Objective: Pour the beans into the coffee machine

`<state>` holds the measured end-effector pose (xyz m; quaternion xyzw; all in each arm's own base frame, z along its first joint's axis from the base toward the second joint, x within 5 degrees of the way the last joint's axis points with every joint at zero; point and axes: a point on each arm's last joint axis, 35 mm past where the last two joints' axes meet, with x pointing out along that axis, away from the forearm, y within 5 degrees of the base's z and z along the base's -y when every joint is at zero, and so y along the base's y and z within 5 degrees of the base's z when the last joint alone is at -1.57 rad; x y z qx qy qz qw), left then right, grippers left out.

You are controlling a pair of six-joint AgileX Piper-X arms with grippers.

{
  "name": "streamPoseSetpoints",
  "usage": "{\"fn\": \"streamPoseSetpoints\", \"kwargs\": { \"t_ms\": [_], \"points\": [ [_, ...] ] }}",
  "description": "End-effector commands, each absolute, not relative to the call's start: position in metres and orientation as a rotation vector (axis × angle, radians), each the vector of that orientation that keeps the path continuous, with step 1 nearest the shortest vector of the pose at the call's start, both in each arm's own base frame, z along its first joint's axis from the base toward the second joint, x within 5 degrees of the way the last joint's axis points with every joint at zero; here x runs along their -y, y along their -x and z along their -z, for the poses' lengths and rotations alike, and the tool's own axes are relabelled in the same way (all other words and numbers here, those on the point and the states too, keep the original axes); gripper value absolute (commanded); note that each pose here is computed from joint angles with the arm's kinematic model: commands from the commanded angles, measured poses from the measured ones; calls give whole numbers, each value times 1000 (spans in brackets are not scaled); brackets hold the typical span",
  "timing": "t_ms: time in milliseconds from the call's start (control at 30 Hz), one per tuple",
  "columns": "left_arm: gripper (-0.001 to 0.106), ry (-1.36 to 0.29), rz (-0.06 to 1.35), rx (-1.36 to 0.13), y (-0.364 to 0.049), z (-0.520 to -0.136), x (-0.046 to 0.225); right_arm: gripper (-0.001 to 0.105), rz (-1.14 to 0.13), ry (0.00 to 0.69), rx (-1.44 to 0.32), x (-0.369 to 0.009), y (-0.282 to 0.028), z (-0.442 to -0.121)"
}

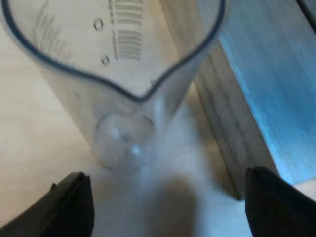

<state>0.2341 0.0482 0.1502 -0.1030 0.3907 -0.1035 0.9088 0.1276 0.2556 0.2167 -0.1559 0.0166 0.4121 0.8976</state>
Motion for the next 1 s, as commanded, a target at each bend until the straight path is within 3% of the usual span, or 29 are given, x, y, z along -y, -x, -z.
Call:
{"fn": "streamPoseSetpoints", "kwargs": {
  "t_ms": [33, 300, 633, 700, 867, 1000],
  "points": [
    [66, 263, 188, -821, -229, -157, -46, 82, -852, 322, -26, -256, -128, -218],
    [66, 263, 178, -820, -205, -192, -40, 82, -859, 385, -108, -254, -127, -222],
    [66, 226, 168, -780, -162, -279, -26, 82, -861, 405, -269, -239, -120, -255],
    [66, 206, 188, -749, -160, -293, -22, 82, -856, 451, -324, -230, -116, -275],
    [66, 141, 233, -674, -149, -330, -9, 82, -840, 457, -351, -224, -113, -291],
    [66, 142, 265, -587, -138, -361, -1, 82, -743, 501, -417, -204, -112, -332]
  ]
}}
